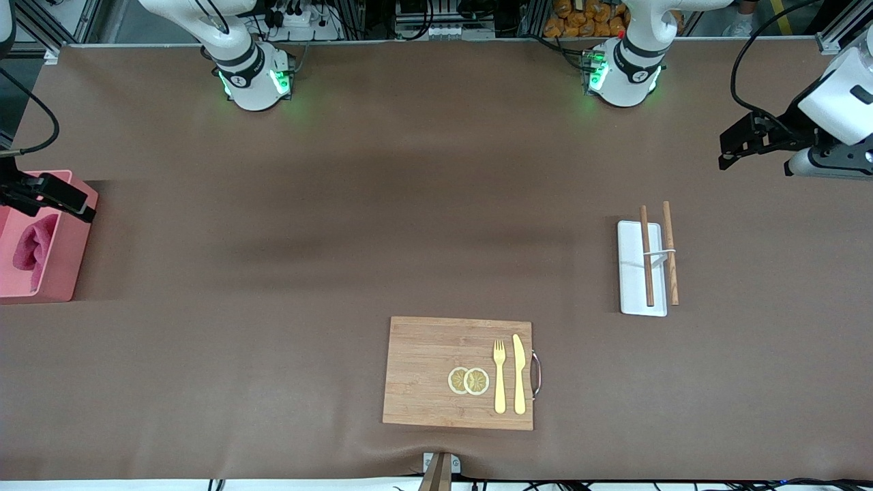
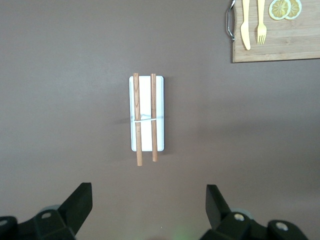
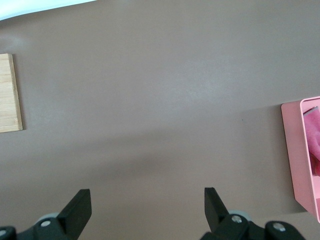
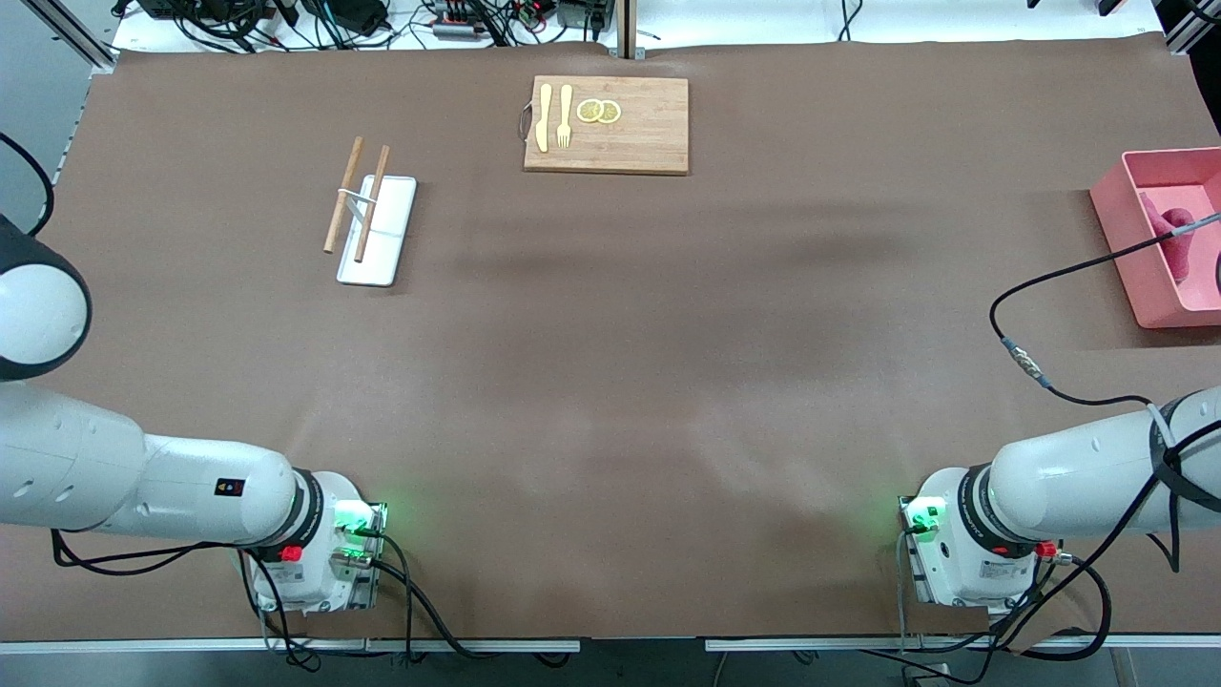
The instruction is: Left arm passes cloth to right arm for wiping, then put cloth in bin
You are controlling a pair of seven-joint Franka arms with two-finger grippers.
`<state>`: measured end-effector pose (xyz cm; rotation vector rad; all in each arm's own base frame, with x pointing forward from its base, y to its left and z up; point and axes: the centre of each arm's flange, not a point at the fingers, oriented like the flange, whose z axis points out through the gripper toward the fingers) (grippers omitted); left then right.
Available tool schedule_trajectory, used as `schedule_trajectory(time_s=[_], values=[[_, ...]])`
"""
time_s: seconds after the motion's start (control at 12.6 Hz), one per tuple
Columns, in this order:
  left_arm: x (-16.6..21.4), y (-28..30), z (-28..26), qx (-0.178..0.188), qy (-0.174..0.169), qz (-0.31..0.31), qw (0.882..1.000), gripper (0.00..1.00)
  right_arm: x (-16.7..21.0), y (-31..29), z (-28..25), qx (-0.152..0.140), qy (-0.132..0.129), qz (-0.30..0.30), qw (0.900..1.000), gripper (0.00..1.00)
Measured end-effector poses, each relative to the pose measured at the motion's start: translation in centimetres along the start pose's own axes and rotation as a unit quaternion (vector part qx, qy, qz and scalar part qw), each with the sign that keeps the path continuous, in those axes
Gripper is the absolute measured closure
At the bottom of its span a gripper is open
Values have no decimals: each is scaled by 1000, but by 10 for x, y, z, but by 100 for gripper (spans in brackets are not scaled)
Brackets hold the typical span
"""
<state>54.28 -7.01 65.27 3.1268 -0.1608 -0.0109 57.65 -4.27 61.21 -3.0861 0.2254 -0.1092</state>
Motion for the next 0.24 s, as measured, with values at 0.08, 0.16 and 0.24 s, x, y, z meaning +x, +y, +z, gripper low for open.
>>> schedule_trajectory(time_s=[0.08, 0.16, 0.24], values=[[0, 0, 0, 0, 0, 0, 1000, 0, 0, 0, 0, 0, 0, 0, 1000, 0], [0, 0, 0, 0, 0, 0, 1000, 0, 0, -2, 0, 0, 0, -2, 1000, 0], [0, 0, 0, 0, 0, 0, 1000, 0, 0, -4, 0, 0, 0, -3, 1000, 0]])
